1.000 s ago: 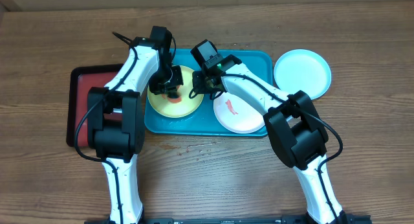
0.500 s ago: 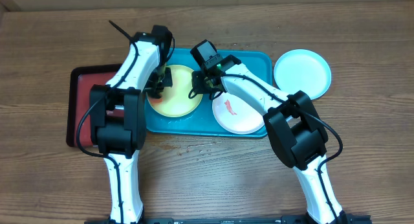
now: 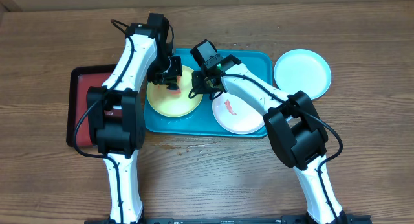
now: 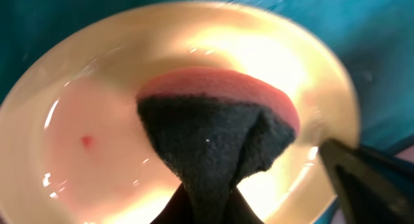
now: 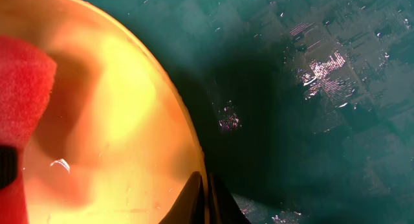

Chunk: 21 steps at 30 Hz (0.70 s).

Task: Clean dirty plates on tray and stack at the side
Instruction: 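Scrub the yellow plate with the sponge in left gripper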

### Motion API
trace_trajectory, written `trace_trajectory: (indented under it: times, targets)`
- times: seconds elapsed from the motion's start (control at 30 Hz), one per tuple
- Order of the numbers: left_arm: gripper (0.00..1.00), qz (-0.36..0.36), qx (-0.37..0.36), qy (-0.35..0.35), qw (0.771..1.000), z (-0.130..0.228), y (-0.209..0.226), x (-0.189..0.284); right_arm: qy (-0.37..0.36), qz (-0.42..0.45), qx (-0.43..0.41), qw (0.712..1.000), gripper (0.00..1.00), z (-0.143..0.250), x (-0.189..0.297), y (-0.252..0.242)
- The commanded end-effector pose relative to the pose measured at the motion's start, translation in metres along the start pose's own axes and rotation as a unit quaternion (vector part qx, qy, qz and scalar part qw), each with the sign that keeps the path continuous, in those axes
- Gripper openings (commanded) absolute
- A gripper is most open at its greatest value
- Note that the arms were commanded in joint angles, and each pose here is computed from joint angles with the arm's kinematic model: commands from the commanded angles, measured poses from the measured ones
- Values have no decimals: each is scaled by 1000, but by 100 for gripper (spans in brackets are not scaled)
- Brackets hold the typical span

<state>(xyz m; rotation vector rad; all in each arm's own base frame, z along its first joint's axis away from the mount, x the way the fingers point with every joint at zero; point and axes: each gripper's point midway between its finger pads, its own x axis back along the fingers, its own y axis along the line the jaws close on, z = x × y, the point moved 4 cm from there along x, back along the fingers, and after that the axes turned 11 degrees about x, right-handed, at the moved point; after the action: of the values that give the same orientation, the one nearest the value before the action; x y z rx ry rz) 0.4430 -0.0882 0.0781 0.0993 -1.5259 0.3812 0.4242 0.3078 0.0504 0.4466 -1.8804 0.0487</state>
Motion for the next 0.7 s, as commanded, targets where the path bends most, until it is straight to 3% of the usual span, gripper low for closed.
trace_trajectory:
  times: [0.0,0.1,0.17,0.43,0.63,0.67]
  targets:
    - [21,-19,8,-6,1000,-3,4,0,-3,16,-5,1000,4,1,5,-7]
    - [53,-19,8,-5,1000,-3,5,0,-3,16,-5,1000,4,1,5,-7]
    - [57,-18,7,-7,1000,-3,4,-1,-3,16,-5,1000,4,1,5,-7]
    - [61,-45,8,-12,999,-3,12,-3,-1,16,-5,1000,4,2,5,-7]
    - [53,-62,9,-11,998,0,22,-20,0,16,-5,1000,4,2,5,-7]
    - [47,-65,9,-11,998,0,23,-22,0,16,-5,1000,4,2,5,-7]
